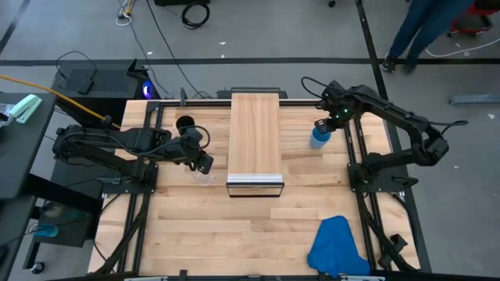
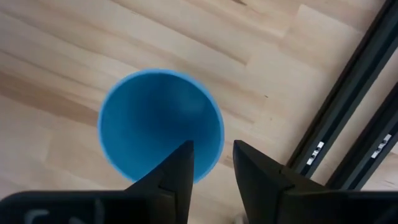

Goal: Stack small to large cups/mugs on shelf
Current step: Move the blue cup to the middle left of the table

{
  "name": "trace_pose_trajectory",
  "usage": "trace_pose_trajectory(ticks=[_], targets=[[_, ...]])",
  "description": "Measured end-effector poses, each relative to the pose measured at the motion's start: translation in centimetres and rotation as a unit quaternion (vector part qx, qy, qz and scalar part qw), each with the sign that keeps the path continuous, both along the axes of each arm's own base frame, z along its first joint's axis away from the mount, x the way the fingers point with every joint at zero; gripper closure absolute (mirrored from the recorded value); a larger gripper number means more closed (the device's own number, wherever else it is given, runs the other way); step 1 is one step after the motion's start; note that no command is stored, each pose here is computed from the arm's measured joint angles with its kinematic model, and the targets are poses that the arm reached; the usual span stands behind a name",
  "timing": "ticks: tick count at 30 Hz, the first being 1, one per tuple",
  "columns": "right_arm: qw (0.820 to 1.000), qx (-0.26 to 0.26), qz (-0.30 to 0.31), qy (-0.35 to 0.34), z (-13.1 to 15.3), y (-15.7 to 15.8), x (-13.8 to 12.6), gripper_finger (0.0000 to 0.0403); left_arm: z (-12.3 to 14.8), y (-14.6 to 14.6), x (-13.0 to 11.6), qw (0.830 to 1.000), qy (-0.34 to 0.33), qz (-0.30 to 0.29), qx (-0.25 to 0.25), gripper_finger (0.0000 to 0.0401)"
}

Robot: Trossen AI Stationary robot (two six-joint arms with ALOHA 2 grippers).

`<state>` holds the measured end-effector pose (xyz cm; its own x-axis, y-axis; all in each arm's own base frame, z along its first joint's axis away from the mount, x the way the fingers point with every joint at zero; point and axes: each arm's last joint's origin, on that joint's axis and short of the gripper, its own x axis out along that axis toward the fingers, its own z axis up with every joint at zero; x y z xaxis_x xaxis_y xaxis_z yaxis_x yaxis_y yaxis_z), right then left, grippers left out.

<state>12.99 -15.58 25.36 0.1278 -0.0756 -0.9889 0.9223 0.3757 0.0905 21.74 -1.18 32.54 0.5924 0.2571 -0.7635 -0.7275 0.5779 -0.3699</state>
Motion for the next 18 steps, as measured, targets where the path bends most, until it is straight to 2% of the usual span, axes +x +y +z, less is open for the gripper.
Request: trace_pose_trajectory(ticks=[18], targets=[[0.999, 0.025, -0.001, 0.039, -2.3, -1.6, 1.2, 0.0287, 0.0, 0.0, 0.0, 1.0, 0.0, 0.001, 0.002, 0.029]])
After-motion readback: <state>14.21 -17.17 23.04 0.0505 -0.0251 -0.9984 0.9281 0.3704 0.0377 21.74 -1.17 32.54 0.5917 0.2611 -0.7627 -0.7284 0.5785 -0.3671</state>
